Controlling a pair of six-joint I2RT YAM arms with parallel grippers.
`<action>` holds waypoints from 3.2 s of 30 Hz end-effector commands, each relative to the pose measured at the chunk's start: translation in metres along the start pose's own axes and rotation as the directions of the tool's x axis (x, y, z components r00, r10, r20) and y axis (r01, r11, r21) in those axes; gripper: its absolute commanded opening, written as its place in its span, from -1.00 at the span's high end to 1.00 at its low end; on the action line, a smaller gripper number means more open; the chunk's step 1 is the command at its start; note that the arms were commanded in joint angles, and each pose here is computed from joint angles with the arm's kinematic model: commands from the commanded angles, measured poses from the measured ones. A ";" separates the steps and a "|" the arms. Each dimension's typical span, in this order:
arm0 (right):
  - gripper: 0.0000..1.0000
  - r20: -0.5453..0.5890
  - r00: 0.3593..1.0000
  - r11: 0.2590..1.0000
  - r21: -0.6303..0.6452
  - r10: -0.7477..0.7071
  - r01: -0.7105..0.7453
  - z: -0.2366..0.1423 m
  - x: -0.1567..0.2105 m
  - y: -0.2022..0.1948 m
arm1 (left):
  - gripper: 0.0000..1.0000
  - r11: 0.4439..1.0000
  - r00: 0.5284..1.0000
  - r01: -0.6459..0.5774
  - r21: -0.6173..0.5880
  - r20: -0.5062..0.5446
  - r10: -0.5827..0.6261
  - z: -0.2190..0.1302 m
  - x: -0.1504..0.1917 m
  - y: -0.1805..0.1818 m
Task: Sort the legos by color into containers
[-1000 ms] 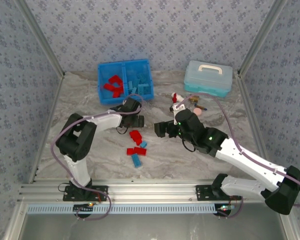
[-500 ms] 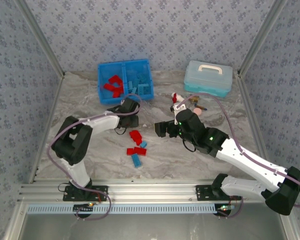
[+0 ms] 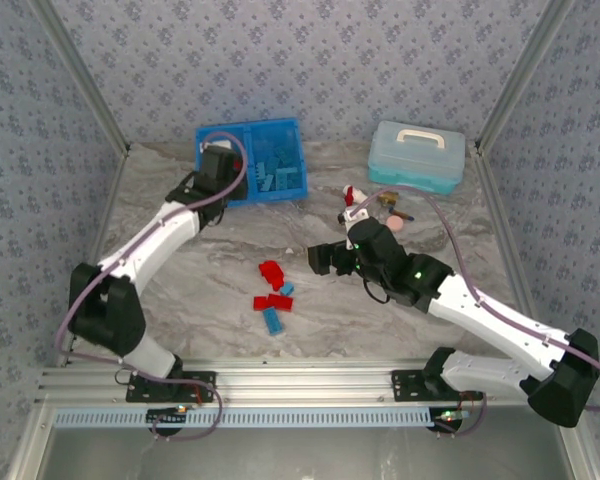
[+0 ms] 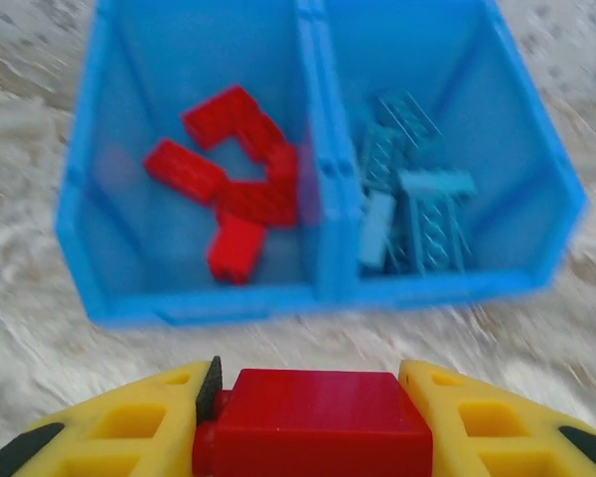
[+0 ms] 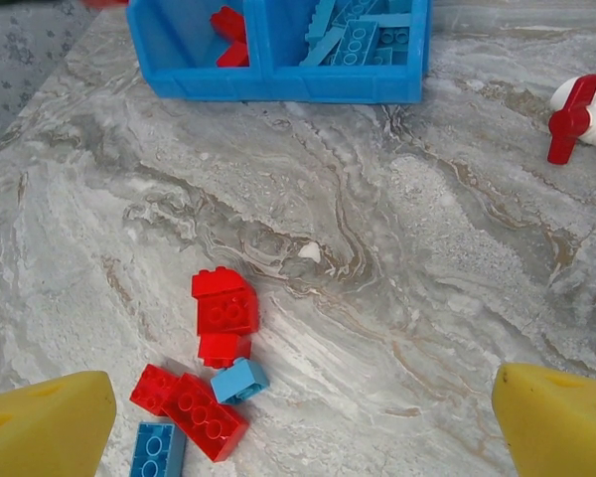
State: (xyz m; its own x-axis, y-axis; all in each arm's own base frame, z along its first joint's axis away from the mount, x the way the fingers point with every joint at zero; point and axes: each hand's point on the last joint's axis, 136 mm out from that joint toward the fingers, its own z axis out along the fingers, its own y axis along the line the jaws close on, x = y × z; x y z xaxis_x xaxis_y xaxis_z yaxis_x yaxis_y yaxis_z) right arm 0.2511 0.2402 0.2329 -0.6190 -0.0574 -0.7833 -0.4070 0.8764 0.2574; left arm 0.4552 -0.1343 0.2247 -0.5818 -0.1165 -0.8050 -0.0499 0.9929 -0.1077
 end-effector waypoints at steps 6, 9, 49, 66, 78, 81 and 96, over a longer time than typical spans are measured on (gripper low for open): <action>-1.00 0.015 1.000 1.000 0.002 0.025 -0.025 -0.011 -0.011 0.001 | 0.41 0.990 0.997 -0.061 -0.128 -0.054 0.054 0.103 -0.039 0.023; -1.00 0.020 0.999 1.000 0.013 0.027 -0.027 -0.017 -0.011 -0.002 | 0.40 0.987 0.997 -0.049 -0.154 -0.071 0.038 0.133 -0.051 0.032; -1.00 -0.349 0.894 0.959 -0.125 -0.281 0.253 0.128 0.046 0.070 | -0.55 0.986 0.999 0.043 0.163 -0.021 -0.040 -0.137 0.068 0.024; -0.69 -0.526 0.776 0.930 -0.086 -0.348 0.358 0.226 0.114 0.076 | -0.98 0.988 0.974 -0.122 0.095 -0.178 0.137 -0.182 0.119 0.067; 0.08 -0.401 0.855 0.942 -0.067 -0.328 0.329 0.192 0.066 0.092 | -0.98 0.978 0.966 -0.208 0.023 -0.151 0.209 -0.176 0.114 0.082; 0.08 -0.268 0.915 0.953 -0.105 -0.302 0.284 0.168 0.023 0.112 | -0.98 0.982 0.975 -0.190 0.005 -0.115 0.189 -0.182 0.110 0.089; 0.06 0.013 0.954 0.938 -0.181 -0.300 0.297 0.233 -0.087 0.177 | -0.99 0.999 0.996 -0.026 -0.024 0.087 0.028 -0.216 0.093 0.119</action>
State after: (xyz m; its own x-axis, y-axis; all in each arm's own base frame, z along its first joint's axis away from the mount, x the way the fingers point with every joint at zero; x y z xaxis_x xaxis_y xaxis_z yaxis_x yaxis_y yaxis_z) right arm 0.3729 0.4990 0.2312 -0.4853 -0.2722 -0.8309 -0.6687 0.7278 0.1521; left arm 0.2177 -0.0245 0.2628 -0.5224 -0.0707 -0.8498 -0.0361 0.9975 -0.0608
